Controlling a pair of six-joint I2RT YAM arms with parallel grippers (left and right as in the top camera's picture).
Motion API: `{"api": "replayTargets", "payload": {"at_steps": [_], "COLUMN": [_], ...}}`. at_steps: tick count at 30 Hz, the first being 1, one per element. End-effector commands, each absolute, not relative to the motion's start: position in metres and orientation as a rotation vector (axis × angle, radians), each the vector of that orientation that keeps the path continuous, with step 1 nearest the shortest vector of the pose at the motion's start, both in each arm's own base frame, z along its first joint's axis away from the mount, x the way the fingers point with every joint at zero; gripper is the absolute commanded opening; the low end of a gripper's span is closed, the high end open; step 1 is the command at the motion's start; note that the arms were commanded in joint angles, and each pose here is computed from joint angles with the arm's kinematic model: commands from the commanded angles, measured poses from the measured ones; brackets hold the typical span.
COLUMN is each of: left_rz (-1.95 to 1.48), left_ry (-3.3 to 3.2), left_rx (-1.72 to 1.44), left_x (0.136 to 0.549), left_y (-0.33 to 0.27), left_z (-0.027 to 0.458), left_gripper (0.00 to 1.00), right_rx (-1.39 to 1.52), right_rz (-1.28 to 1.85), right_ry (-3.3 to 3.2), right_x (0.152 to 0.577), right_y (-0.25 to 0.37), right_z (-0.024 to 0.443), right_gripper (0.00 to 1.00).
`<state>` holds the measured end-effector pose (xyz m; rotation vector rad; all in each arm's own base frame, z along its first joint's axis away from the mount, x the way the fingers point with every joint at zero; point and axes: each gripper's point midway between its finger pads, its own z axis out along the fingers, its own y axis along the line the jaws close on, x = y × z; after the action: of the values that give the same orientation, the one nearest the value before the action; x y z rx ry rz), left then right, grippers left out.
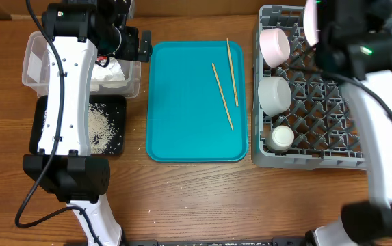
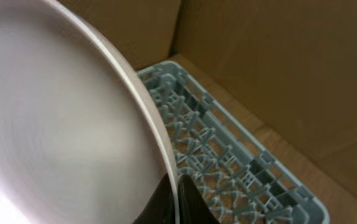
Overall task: Sort waste into correct bins and load items into the dishwasher
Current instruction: 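Lift the plate and stand it upright in the dish rack, then reach the right gripper to the teal tray and grasp one chopstick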
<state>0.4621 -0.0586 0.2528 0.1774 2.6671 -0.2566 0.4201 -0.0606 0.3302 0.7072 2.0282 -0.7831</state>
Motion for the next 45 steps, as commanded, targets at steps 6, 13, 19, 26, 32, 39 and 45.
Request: {"api": "replayTargets", "payload": {"at_steps": [6, 13, 19, 26, 32, 39, 45], "left_rz": [-0.249, -0.249, -0.249, -0.249, -0.249, -0.249, -0.249], "left_ry": [2.649, 2.649, 2.649, 2.649, 2.649, 2.649, 2.649], "left_rx": [0.158, 0.158, 0.157, 0.158, 0.158, 0.157, 0.158], "left_x": [0.462, 0.462, 0.462, 0.462, 0.462, 0.462, 0.462], "left_y": [-0.055, -0.055, -0.055, -0.055, -0.055, -0.055, -0.055], "left_z": [0.260, 0.260, 0.260, 0.260, 0.260, 0.260, 0.260], "left_gripper": [1.00, 1.00, 1.00, 1.00, 1.00, 1.00, 1.00], "right_rx": [0.626, 0.629, 0.513, 0.481, 0.415, -0.099, -0.242], "right_rz": [-1.214, -1.220, -1.027, -0.853, -0.554, 0.521, 0.487], "right_ry": [1.961, 1.964, 2.179, 2.282, 2.384, 2.392, 2.433], "right_x": [0.429, 0.430, 0.444, 0.451, 0.464, 0.475, 0.471], "right_y": [-0.082, -0.084, -0.064, -0.046, -0.012, 0.153, 0.215], "right_z": [0.271, 0.256, 0.224, 0.205, 0.212, 0.284, 0.247], "right_gripper": [0.04, 0.04, 0.04, 0.84, 1.00, 0.99, 0.88]}}
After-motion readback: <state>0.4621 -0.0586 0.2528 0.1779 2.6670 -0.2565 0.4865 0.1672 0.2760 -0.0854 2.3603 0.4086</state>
